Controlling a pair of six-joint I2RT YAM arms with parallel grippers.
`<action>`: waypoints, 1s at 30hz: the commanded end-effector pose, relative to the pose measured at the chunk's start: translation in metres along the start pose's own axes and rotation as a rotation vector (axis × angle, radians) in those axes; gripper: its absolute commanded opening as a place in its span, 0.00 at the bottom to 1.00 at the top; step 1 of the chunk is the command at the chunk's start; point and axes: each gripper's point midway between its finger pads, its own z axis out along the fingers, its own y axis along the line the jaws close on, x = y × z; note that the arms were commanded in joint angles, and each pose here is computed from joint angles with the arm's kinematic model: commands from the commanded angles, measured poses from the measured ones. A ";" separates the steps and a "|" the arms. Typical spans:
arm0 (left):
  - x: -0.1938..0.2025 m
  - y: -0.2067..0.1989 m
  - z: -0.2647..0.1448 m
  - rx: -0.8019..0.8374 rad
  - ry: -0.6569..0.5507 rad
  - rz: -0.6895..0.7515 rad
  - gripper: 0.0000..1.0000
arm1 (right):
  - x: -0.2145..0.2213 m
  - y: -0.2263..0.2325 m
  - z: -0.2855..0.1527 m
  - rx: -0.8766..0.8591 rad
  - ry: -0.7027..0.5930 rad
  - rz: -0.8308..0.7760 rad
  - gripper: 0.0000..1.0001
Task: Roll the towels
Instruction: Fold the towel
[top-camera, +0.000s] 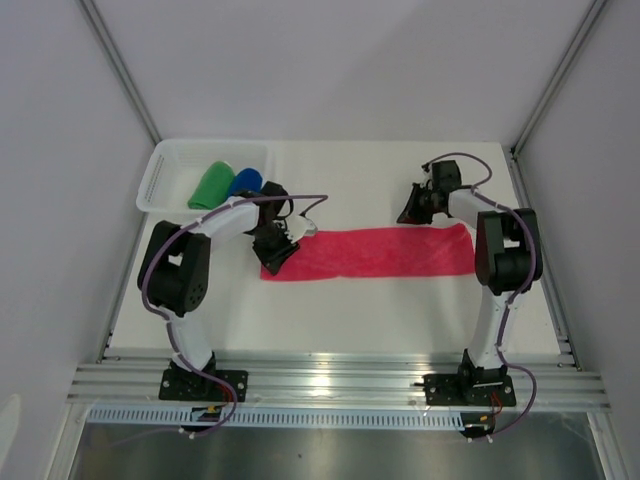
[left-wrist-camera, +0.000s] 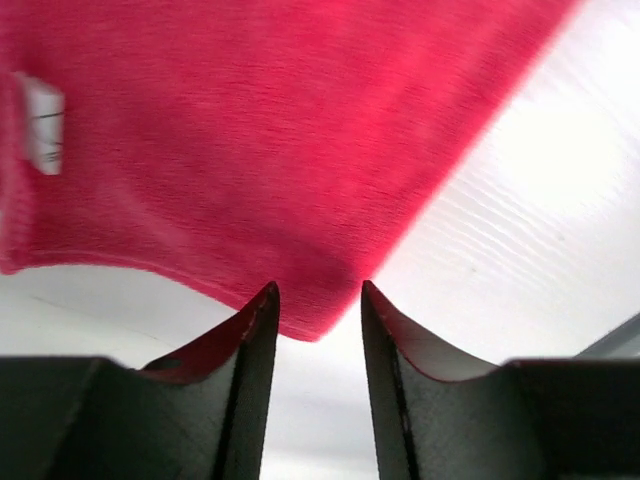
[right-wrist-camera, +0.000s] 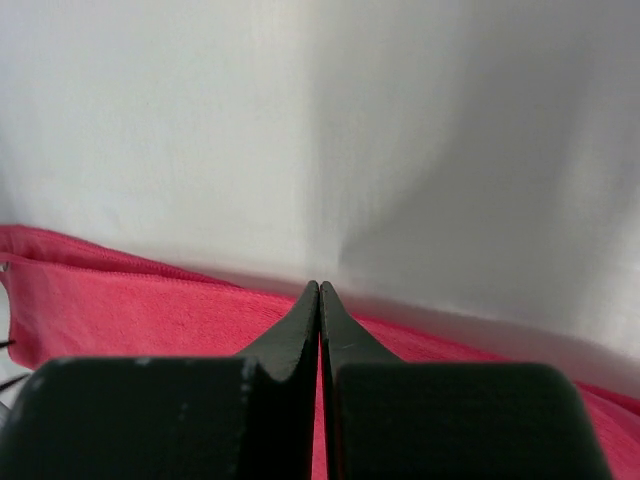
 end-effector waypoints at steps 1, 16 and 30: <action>0.003 -0.023 -0.010 0.045 -0.034 0.167 0.43 | -0.056 -0.003 -0.062 0.023 -0.178 0.035 0.01; 0.021 -0.007 0.014 -0.048 0.094 0.245 0.49 | 0.036 -0.129 -0.149 0.322 -0.166 0.377 0.01; 0.032 -0.012 0.016 -0.039 0.134 0.218 0.01 | 0.077 -0.172 -0.174 0.487 -0.193 0.494 0.42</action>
